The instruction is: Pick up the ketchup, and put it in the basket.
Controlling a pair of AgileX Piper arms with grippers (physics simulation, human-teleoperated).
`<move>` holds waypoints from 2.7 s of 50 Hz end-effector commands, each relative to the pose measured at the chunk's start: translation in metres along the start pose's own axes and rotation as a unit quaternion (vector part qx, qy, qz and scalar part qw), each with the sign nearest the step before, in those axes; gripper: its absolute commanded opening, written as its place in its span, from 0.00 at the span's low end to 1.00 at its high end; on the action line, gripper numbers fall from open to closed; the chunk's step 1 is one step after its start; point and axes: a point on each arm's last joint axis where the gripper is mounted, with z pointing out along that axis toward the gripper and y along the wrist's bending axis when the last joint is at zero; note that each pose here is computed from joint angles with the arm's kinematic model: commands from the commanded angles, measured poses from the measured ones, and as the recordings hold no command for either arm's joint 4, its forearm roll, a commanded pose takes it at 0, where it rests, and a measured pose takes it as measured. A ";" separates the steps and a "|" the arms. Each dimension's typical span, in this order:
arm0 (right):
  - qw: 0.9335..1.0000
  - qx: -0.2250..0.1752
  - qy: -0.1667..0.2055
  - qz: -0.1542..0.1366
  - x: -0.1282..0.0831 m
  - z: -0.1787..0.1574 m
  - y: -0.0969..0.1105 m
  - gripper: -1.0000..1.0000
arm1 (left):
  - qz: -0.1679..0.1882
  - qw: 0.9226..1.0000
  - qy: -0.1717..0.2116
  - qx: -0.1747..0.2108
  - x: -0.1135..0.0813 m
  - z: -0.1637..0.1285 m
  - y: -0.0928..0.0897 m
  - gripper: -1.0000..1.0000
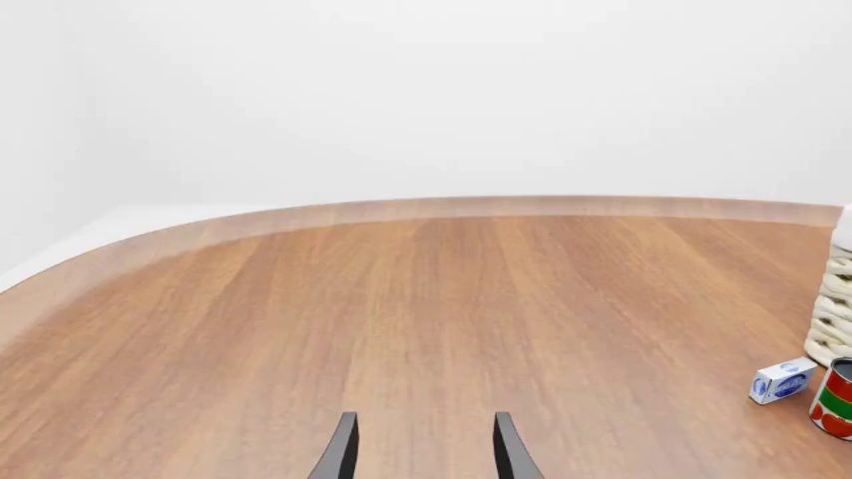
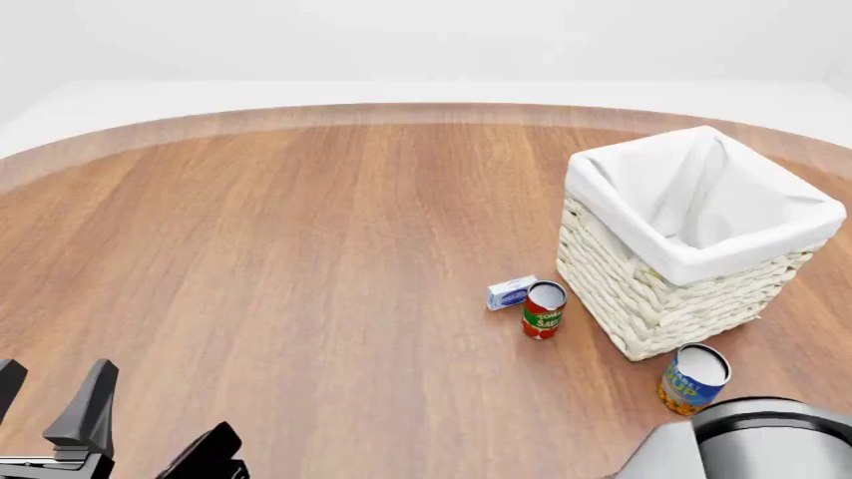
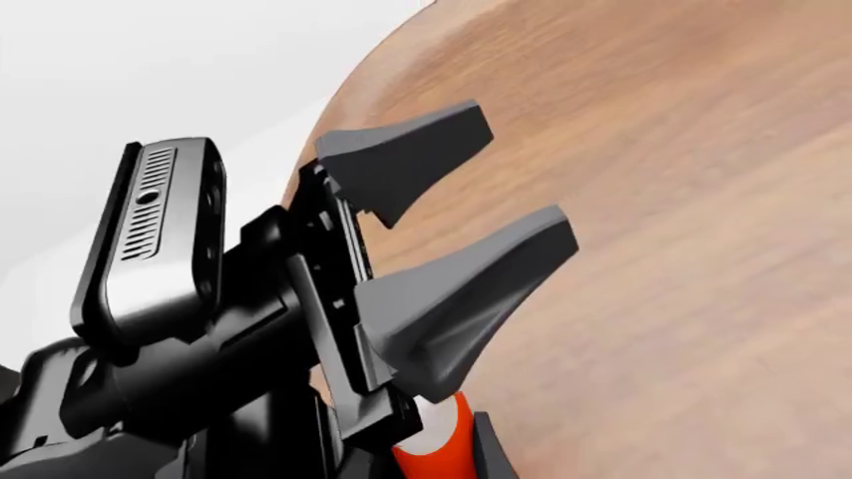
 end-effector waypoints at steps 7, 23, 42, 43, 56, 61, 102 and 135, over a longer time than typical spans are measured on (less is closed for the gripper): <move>0.999 0.024 -0.019 0.017 -0.016 -0.001 -0.023 0.00 | 0.000 1.000 0.000 0.000 0.000 0.000 0.000 1.00; 0.997 0.055 -0.046 0.030 -0.039 -0.002 -0.054 0.00 | 0.000 1.000 0.000 0.000 0.000 0.000 0.000 1.00; 0.993 0.089 -0.073 0.033 -0.069 -0.009 -0.086 0.00 | 0.000 1.000 0.000 0.000 0.000 0.000 0.000 1.00; 0.993 0.089 -0.073 0.033 -0.069 -0.009 -0.086 0.00 | 0.000 1.000 0.000 0.000 0.000 0.000 0.000 1.00; 0.989 0.106 -0.101 0.034 -0.087 -0.022 -0.102 0.00 | 0.000 1.000 0.000 0.000 0.000 0.000 0.000 1.00; 0.986 0.114 -0.115 0.030 -0.097 -0.030 -0.109 0.00 | 0.000 1.000 0.000 0.000 0.000 0.000 0.000 1.00; 0.956 0.211 -0.203 -0.015 -0.170 -0.099 -0.180 0.00 | 0.000 1.000 0.000 0.000 0.000 0.000 0.000 1.00; 0.908 0.296 -0.294 -0.028 -0.201 -0.202 -0.218 0.00 | 0.000 1.000 0.000 0.000 0.000 0.000 0.000 1.00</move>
